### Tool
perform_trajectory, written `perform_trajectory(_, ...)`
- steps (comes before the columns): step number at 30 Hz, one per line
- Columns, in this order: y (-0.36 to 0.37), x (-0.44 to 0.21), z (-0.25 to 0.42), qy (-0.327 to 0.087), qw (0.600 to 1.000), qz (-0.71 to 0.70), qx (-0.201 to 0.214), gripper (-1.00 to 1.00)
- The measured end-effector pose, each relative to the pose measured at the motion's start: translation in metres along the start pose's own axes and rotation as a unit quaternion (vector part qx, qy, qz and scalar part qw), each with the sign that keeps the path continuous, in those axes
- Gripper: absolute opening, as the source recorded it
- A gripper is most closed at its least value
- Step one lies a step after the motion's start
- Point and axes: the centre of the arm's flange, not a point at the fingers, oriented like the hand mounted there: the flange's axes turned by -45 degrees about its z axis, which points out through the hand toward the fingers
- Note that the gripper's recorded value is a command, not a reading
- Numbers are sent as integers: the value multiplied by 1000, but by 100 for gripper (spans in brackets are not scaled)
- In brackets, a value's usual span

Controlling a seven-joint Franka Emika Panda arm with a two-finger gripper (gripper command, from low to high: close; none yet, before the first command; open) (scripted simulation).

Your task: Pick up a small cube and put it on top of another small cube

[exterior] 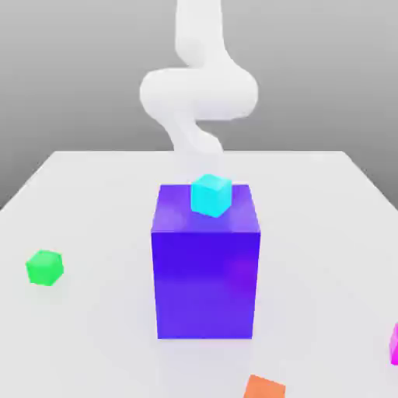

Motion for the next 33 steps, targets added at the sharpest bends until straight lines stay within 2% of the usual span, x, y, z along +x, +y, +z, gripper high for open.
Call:
perform_trajectory(7,-71,-14,121,-84,995,32,-36,0)
perform_trajectory(14,-140,-63,228,-156,984,58,-59,0)
perform_trajectory(24,-238,-183,339,-256,959,98,-68,0)
perform_trajectory(33,-313,-311,386,-348,924,147,-61,0)
